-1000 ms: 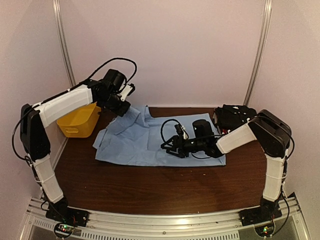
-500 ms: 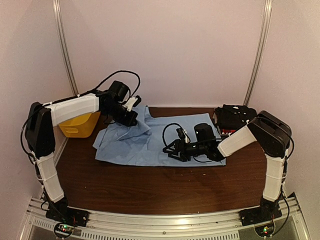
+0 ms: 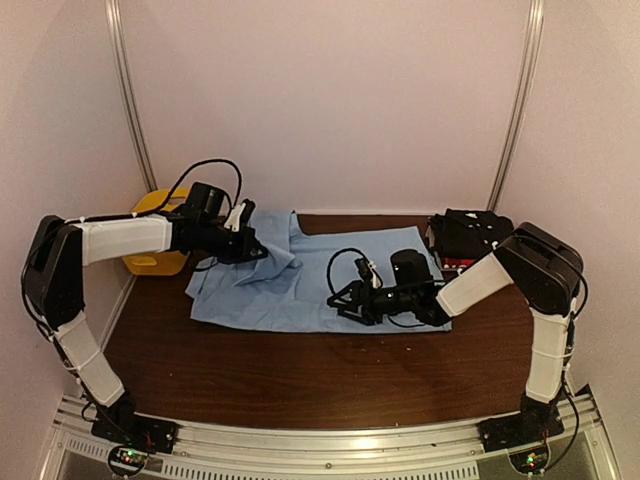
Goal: Fold and stack the long sleeve shirts
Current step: Place the sleeve of the 1/3-folded shirt.
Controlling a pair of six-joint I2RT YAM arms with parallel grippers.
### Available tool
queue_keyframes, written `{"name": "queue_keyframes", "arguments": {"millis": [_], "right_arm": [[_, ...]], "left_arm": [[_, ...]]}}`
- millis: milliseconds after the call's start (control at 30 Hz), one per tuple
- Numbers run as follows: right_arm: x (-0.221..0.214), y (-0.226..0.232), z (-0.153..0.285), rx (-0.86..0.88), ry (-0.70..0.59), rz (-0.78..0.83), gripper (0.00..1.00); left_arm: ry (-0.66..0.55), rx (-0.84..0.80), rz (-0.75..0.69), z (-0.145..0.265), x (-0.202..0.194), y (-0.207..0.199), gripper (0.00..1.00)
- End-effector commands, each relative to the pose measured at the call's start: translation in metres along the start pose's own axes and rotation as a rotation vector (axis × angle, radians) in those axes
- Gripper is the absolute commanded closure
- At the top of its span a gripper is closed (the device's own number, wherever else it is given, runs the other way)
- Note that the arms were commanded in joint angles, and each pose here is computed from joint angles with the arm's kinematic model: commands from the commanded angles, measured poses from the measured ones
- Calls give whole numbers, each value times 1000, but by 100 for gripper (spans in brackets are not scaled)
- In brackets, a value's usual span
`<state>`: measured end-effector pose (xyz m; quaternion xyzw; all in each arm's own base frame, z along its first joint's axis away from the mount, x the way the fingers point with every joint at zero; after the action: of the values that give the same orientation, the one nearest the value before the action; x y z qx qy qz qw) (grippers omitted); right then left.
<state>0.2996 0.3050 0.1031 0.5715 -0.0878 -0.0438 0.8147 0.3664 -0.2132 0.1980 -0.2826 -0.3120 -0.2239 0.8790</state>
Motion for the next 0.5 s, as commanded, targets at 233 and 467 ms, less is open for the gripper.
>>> {"name": "queue_keyframes", "arguments": {"millis": [233, 467], "right_arm": [[-1, 12, -1, 53, -7, 32, 37], [-2, 21, -9, 75, 12, 54, 36]], "left_arm": [[-344, -326, 119, 49, 43, -28, 100], [-395, -396, 233, 45, 26, -25, 100]]}}
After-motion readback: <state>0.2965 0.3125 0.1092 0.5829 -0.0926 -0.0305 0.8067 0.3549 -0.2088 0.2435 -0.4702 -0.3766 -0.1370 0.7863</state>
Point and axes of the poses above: each gripper's point midway between its finger pads, its own z axis back along the fingers, its own y axis along the line the jaws close on, x = y × z, the point moved 8 cm from there along z, back along the fingers, and after that the axes turned 13 degrees about -z, right-handed, at the moved point
